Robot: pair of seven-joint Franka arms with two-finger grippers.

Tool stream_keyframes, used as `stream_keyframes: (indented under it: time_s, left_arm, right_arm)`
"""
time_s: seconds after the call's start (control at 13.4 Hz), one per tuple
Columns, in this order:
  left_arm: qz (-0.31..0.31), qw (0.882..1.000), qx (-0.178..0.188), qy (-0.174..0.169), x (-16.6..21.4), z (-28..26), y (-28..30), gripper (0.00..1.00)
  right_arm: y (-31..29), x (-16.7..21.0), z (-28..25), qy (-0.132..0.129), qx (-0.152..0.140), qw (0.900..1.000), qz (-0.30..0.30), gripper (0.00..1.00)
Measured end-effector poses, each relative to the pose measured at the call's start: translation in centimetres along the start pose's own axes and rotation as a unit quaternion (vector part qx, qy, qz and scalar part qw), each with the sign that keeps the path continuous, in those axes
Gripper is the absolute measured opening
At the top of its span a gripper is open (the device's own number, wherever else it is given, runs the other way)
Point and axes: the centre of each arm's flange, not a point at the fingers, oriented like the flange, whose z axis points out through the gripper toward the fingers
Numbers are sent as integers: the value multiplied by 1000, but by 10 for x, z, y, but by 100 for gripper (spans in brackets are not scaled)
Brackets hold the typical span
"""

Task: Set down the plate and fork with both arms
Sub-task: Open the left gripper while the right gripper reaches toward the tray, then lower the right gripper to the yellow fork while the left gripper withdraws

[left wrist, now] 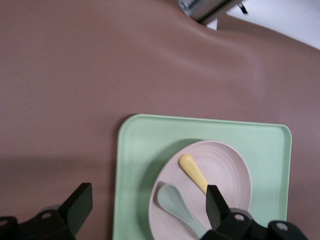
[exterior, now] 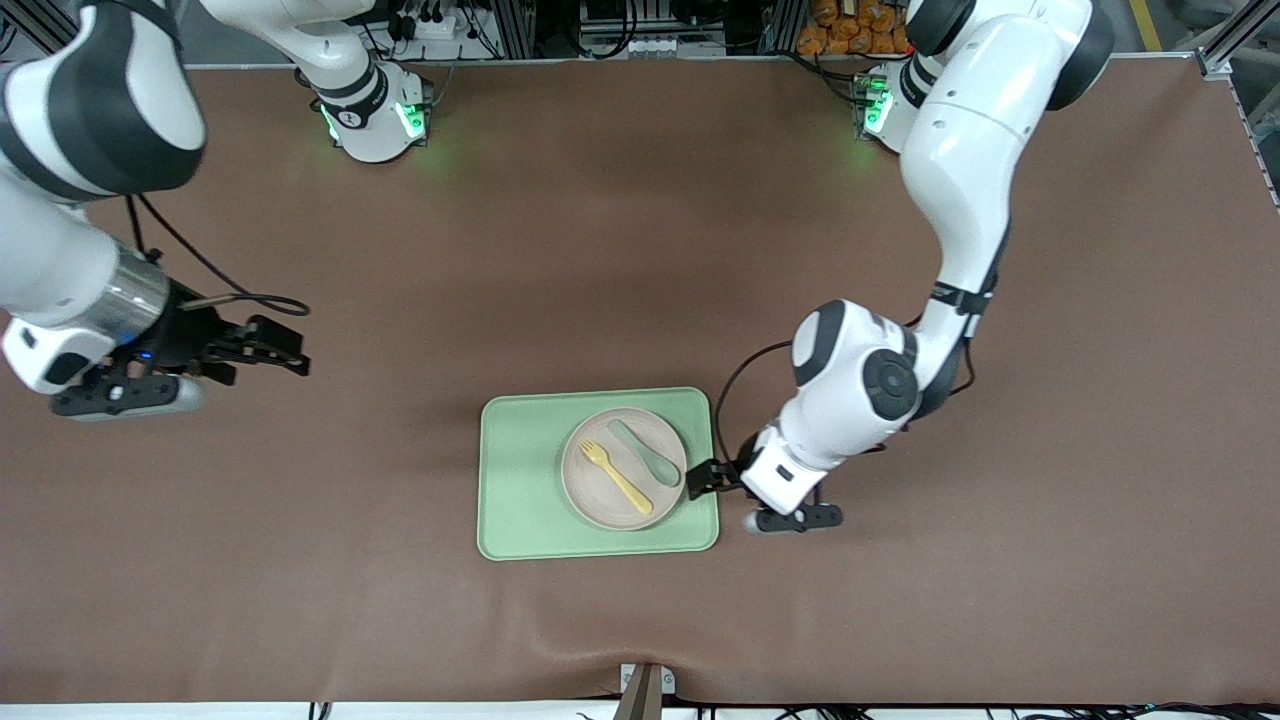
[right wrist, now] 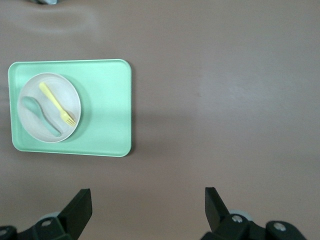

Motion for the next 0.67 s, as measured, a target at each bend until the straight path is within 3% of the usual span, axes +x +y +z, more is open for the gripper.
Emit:
stream_keyframes:
  time_s: [0.22,0.37,0.52,0.67]
  left_arm:
    - [-22,1000,18,-5,34,-87,-32,100]
    - [-21,998,53,-12,44,-148,-51,100]
    - [-25,996,83,-20,45,-203,-69,100]
    - [-33,993,110,-24,43,-248,-86,100]
  right_arm:
    - [-67,22,47,-7,3,997,-72,100]
    - [-125,40,87,-7,5,994,-113,100]
    - [-167,59,122,13,9,990,-138,100]
    - [-184,76,153,53,14,988,-148,100]
